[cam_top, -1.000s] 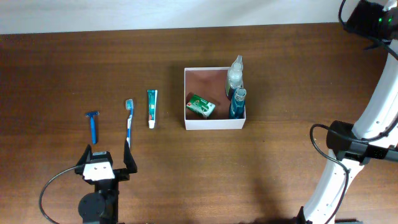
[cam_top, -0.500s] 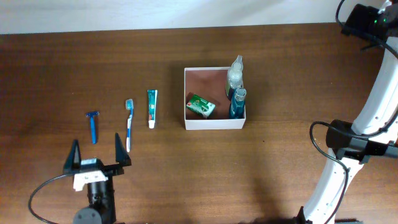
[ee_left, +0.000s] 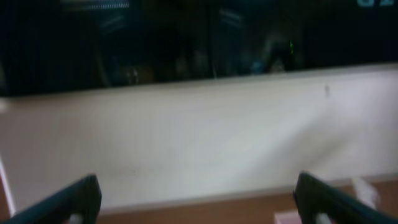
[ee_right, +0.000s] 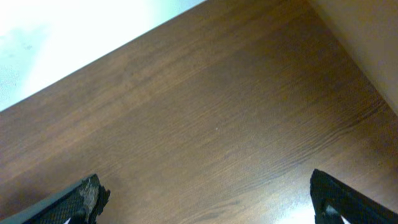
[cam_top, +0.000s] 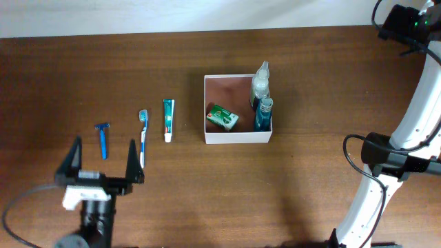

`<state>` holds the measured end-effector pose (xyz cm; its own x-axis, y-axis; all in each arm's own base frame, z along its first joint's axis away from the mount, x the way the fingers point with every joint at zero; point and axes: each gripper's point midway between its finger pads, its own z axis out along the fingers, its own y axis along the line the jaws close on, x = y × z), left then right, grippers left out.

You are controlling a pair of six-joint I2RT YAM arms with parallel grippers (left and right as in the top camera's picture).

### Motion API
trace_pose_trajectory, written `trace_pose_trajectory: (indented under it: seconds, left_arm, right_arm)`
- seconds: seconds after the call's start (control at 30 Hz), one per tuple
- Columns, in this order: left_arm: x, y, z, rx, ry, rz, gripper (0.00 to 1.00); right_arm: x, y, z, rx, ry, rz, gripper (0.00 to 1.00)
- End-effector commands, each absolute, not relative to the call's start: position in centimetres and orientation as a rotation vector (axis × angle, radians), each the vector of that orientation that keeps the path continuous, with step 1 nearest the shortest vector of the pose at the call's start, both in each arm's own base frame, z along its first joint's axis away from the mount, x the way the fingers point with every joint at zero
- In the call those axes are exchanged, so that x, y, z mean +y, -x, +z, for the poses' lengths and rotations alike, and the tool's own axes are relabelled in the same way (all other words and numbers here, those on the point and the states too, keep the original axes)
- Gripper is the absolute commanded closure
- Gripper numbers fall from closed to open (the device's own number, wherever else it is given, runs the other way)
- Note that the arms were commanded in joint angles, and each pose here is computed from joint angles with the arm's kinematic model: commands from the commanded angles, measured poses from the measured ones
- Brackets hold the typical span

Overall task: Pack container
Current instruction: 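Raise the left gripper and move it over the teal toothpaste tube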

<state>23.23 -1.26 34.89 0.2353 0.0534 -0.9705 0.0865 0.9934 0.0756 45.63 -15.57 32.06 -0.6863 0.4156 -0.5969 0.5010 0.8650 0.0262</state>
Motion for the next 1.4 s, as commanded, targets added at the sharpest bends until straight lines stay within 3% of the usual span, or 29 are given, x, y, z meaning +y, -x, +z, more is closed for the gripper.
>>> trace_pose_trajectory:
  seconds: [0.0,0.4,0.53,0.77,1.07,1.37]
  left_arm:
    - [-2.6,-24.8,37.5,1.420,-0.257,-0.016,0.01]
    - [-3.6,-35.1,46.1,1.632,-0.456,-0.034,0.01]
    - [-4.1,-38.2,46.7,1.628,-0.488,-0.073,0.01]
    - [-5.2,-42.9,41.6,1.918,-0.516,-0.142,0.01]
    - [-8.9,-45.8,35.2,2.084,-0.618,-0.276,0.01]
    - [-6.1,-48.2,26.1,2.436,-0.195,-0.248,0.01]
  right_arm:
    - [-15.7,-45.6,31.7,2.434,-0.670,-0.205,0.02]
    - [-15.7,-45.6,31.7,2.434,-0.670,-0.205,0.02]
    - [-15.7,-45.6,31.7,2.434,-0.670,-0.205,0.02]
    - [-15.7,-45.6,31.7,2.434,-0.669,-0.205,0.02]
    - [-15.7,-45.6,31.7,2.434,-0.670,-0.205,0.02]
    - [-15.7,-45.6,31.7,2.434,-0.669,-0.205,0.02]
